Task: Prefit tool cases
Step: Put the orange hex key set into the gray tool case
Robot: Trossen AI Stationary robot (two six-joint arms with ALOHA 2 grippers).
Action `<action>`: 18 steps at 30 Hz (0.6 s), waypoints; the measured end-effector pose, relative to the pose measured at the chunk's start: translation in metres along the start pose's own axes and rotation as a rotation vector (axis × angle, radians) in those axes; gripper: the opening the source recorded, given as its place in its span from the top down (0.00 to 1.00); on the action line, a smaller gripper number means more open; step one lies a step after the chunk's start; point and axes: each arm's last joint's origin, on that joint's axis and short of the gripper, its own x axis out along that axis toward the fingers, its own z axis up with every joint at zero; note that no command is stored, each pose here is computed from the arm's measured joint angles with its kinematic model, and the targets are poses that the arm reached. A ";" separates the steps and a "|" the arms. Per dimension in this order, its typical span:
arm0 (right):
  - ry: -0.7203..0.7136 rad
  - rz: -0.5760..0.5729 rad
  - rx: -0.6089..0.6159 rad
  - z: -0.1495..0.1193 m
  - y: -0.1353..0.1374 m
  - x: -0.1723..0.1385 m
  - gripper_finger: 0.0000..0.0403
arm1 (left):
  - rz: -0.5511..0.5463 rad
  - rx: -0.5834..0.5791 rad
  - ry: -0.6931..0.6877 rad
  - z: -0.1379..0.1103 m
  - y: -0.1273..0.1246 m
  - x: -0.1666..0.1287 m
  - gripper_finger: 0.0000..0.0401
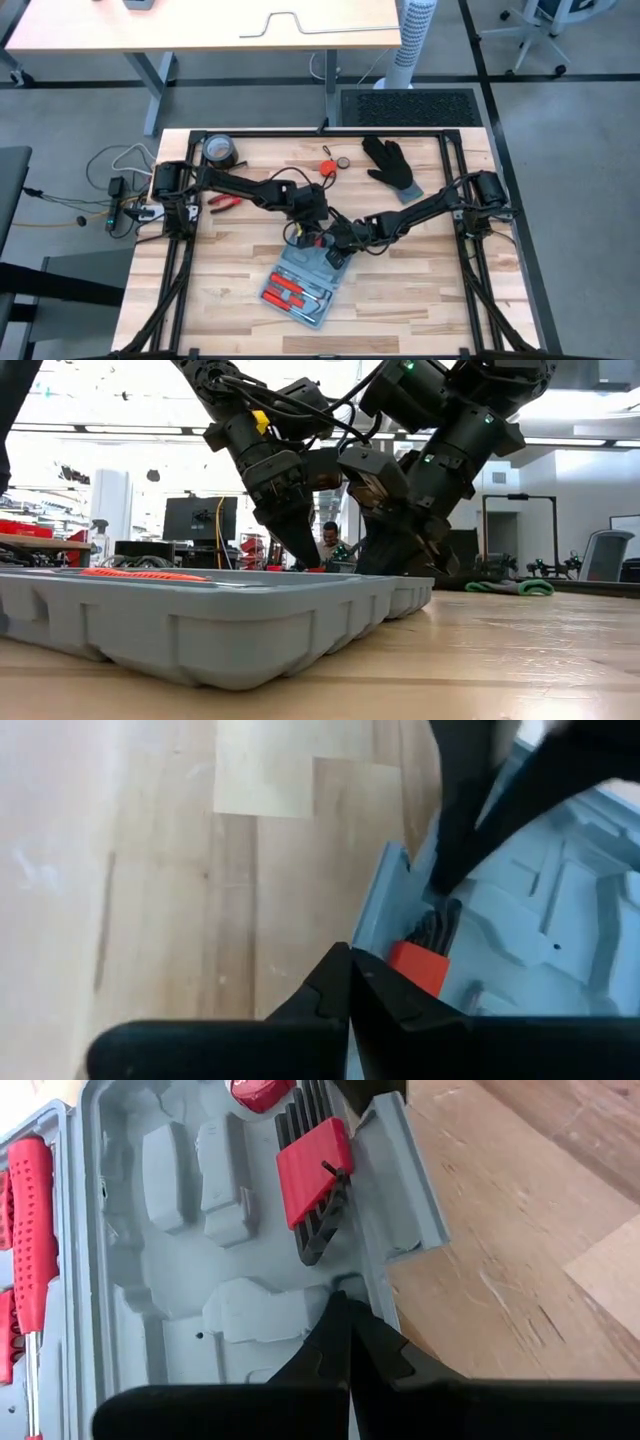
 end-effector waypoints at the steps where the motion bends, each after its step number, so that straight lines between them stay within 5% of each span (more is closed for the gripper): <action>1: -0.001 0.001 0.000 0.000 0.000 0.000 1.00 | 0.004 -0.011 -0.001 0.000 0.003 -0.001 1.00; 9: -0.001 0.014 0.001 0.001 0.001 0.001 1.00 | 0.056 -0.073 -0.033 0.003 0.026 -0.009 1.00; 15: 0.002 0.014 0.002 0.001 0.000 0.000 1.00 | -0.139 -0.062 -0.086 0.009 0.021 -0.018 1.00; 18: 0.005 0.016 0.007 0.002 -0.001 0.001 1.00 | -0.148 -0.037 -0.046 0.005 0.013 -0.013 1.00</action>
